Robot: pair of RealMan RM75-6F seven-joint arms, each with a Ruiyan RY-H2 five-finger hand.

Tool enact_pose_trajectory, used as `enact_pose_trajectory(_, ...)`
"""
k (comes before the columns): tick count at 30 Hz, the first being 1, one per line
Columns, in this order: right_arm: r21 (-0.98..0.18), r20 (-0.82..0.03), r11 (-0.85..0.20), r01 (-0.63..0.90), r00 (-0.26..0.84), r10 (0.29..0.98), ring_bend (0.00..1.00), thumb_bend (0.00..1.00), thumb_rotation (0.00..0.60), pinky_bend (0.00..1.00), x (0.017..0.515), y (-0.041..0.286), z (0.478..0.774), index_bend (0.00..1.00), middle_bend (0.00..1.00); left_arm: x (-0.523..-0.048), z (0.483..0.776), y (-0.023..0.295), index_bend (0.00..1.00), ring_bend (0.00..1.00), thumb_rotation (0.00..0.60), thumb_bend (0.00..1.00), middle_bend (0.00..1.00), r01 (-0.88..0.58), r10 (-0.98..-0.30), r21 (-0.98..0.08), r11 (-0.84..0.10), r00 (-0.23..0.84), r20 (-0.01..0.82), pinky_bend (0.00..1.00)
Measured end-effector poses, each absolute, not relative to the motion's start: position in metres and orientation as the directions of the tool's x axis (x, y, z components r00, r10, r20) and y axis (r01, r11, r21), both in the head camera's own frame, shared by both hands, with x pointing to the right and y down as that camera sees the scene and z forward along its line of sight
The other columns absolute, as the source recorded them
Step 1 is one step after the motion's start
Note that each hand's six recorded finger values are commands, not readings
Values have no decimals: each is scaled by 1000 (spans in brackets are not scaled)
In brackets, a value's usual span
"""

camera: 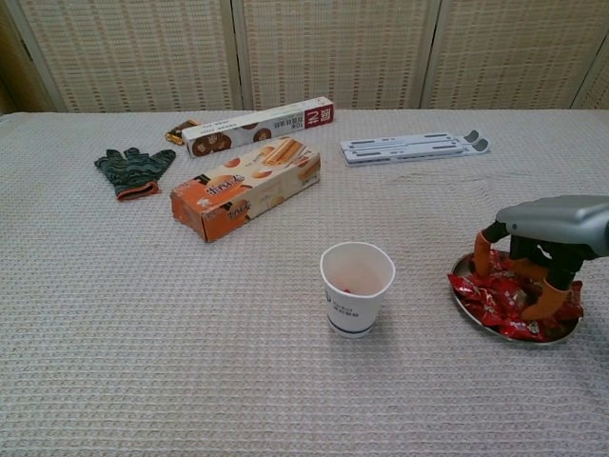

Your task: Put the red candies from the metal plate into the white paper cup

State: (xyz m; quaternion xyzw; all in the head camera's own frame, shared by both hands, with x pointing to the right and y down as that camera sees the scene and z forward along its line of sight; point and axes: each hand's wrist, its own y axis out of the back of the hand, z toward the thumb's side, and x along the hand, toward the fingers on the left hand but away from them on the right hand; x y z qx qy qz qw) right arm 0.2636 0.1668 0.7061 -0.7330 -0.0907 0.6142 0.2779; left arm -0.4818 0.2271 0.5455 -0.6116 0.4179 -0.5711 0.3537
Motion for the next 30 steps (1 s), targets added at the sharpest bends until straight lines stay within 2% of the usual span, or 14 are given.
enact_pose_trajectory(6,-520,-849,-828,-209,234,474,733,53,600,916,265,169,709,468,848,-481,546,227,290,82,600,621,133,-108,-914,-908,-404,2,406,302)
enact_pose_trajectory(17,-535,-841,-817,-217,229,490,747,245,600,931,268,172,707,647,857,-481,546,228,290,82,600,621,133,-113,-913,-908,-405,3,407,302)
enact_pose_trajectory(30,-570,-816,-803,-175,230,529,747,265,600,933,268,167,694,685,857,-481,546,228,290,82,600,621,132,-113,-913,-907,-406,4,408,302)
